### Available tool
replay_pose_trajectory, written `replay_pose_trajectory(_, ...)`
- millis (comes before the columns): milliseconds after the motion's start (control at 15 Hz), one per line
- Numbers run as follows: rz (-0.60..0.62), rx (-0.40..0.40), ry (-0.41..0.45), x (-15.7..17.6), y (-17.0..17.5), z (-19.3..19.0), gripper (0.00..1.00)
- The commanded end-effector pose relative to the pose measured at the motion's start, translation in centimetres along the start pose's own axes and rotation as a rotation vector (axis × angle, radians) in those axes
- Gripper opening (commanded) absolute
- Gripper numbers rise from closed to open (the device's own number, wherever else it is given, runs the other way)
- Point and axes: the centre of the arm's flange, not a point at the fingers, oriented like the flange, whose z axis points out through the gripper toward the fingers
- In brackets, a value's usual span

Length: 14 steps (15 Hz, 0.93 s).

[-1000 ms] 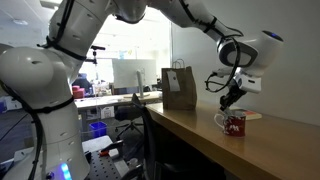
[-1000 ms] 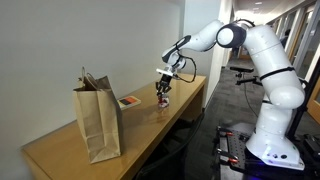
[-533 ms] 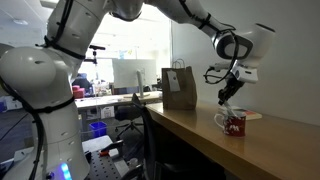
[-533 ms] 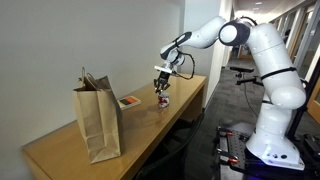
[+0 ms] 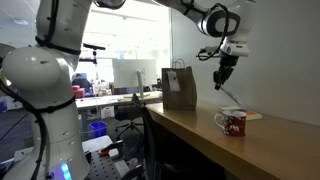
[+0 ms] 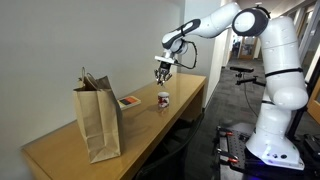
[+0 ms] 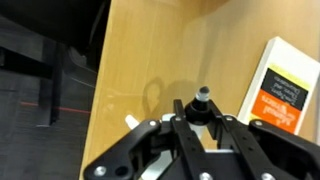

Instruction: Remove the marker from the cup and place it on the table

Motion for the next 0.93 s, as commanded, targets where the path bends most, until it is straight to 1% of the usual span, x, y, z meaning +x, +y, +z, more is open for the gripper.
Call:
replay_pose_trajectory(0, -0.021, -0.003, 0.089, -1.9, 2.8, -2.4, 0.07)
replay_pose_trajectory(133, -0.043, -0.019, 0.140, -2.0, 4.0, -4.1, 0.07)
replay_pose_trajectory(333, -0.057, -0.029, 0.201, -1.0, 5.6, -6.0, 0.07)
replay_pose_trajectory(667, -0.027, -0.023, 0.283, 3.9, 7.8, -8.7, 0.07)
replay_pose_trajectory(867, -0.021, -0.014, 0.322, 7.1, 8.6, -9.4, 0.07)
